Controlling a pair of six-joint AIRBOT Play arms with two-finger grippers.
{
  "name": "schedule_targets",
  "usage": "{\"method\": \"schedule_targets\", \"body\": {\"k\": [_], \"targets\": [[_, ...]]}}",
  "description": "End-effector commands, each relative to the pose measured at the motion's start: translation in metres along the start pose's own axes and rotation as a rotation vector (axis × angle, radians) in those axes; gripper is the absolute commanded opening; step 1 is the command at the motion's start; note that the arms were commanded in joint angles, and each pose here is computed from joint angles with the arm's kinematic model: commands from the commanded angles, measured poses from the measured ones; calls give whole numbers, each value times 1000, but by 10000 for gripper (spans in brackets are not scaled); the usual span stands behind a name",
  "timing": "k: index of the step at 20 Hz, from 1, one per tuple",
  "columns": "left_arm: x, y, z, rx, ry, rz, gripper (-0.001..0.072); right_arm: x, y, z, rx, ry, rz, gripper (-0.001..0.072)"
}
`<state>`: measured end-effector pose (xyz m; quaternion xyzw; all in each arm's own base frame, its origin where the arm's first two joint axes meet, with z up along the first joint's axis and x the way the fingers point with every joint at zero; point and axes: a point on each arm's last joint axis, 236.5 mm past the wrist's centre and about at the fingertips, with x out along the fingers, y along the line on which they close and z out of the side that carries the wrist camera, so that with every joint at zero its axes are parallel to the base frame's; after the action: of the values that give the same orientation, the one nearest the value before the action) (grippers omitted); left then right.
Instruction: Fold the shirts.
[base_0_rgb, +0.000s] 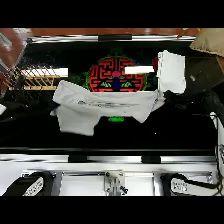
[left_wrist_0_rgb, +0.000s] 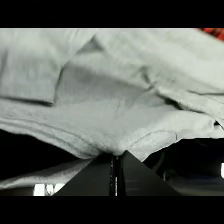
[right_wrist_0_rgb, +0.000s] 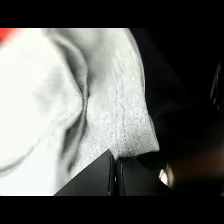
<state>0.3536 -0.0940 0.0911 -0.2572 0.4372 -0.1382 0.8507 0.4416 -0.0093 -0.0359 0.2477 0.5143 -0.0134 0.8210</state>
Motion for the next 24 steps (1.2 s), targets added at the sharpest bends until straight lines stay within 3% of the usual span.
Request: {"method": "schedule_targets", "body": {"k": [1, 5, 7, 9, 11, 14, 16, 21, 24], "targets": [[-64, -59, 66, 223, -220, -57, 27, -70, 32, 30, -147, -181, 35, 79], [-276, -198, 145, 513, -818, -172, 28, -249, 111, 75, -378, -602, 121, 79], [-404, -258, 138, 605, -1147, -245, 27, -376, 151, 81, -455, -909, 164, 79], [-482, -279, 118, 681, -1351, -216, 27, -483, 169, 65, -470, -1170, 176, 79], [-485, -262, 115, 665, -1332, -102, 27, -522, 167, 46, -377, -1217, 211, 79], [-405, -191, 115, 554, -972, 127, 27, -480, 157, 20, -344, -995, 192, 80], [-397, -193, 106, 580, -932, 116, 27, -479, 162, 10, -362, -972, 213, 79], [-510, -252, 77, 666, -1354, -36, 27, -558, 169, 1, -464, -1240, 164, 79], [-498, -221, 73, 619, -1274, 93, 27, -547, 150, 3, -433, -1182, 74, 79]]}}
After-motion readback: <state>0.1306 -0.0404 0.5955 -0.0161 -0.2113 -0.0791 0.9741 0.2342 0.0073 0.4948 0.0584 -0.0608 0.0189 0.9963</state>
